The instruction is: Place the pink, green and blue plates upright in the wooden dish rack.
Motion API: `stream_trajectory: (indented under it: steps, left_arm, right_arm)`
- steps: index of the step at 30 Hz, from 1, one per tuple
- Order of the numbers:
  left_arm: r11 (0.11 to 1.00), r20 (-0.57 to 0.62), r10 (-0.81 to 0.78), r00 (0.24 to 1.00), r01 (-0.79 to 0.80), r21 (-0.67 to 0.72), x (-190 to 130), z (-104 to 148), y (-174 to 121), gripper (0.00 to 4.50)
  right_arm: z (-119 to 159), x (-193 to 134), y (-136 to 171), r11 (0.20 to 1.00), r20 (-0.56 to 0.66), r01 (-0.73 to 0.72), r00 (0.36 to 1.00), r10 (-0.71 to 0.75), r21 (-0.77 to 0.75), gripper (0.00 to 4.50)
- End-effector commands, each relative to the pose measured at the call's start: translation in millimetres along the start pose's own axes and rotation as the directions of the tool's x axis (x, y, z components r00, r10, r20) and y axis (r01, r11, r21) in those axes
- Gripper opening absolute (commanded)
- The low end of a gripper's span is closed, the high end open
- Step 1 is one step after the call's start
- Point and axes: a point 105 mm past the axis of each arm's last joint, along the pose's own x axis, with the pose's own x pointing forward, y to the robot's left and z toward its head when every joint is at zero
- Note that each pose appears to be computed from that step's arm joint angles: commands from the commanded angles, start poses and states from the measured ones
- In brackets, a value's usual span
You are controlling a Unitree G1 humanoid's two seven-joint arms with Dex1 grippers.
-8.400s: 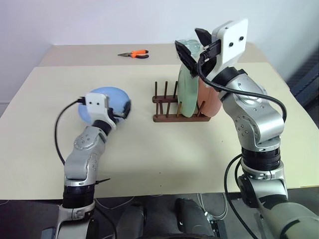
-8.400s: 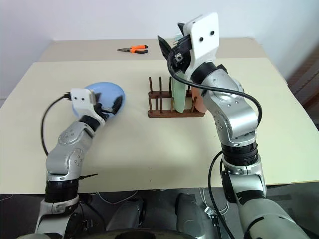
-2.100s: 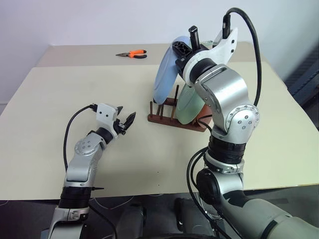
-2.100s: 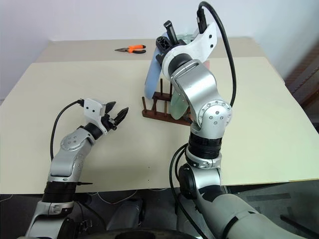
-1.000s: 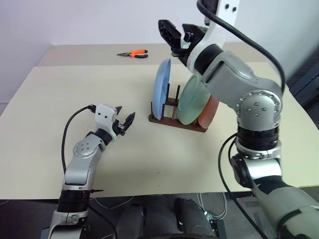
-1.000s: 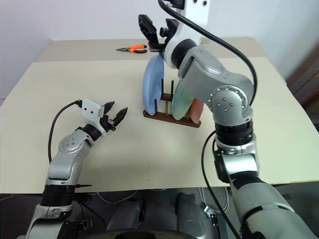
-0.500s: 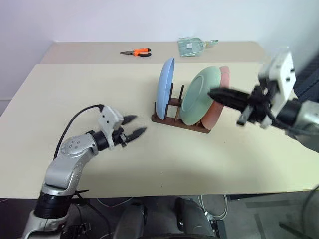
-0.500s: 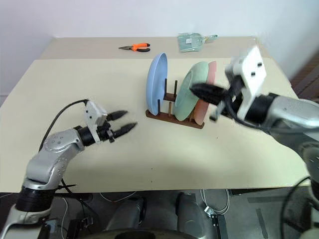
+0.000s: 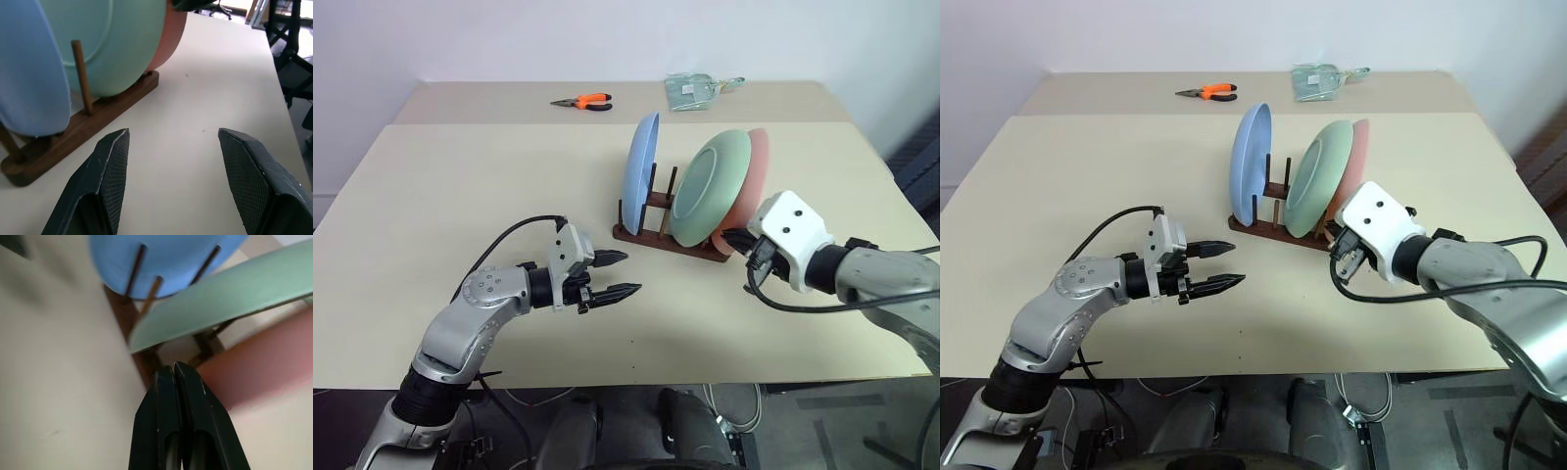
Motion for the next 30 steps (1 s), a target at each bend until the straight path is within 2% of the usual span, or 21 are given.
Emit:
stream_trajectory:
  steps: [1,12,17,25,27,30]
  left_arm:
    - [0.999,0.024,0.02,1.0,-0.021,0.041,-2.9,8.9,-1.2,2.99]
    - [0.998,0.022,0.047,0.999,-0.047,0.033,-1.9,5.7,-4.0,2.99]
    - [0.998,0.019,0.049,0.999,-0.049,0.031,-0.9,4.1,-2.5,2.99]
    - [0.998,0.01,0.04,0.999,-0.041,0.041,1.3,2.6,-1.0,2.99]
    - [0.998,0.01,0.039,0.999,-0.039,0.043,2.1,2.5,-0.3,2.99]
    - [0.995,0.003,0.075,0.997,-0.075,0.068,1.6,0.4,8.2,2.99]
  right_arm:
    - [8.1,2.5,-9.4,0.998,0.034,0.045,0.998,-0.043,-0.034,0.03]
    - [61.9,7.2,12.4,0.991,0.24,-0.042,0.968,0.072,-0.127,0.03]
    - [54.1,1.1,4.1,0.988,0.194,-0.017,0.98,0.047,-0.153,0.03]
    - [38.7,-50.1,-2.9,0.986,0.121,-0.119,0.984,0.134,-0.12,0.03]
    - [34.7,-59.1,-0.4,0.984,0.107,-0.154,0.981,0.164,-0.095,0.03]
    - [13.9,-68.9,18.1,0.965,0.033,-0.257,0.965,0.259,-0.055,0.03]
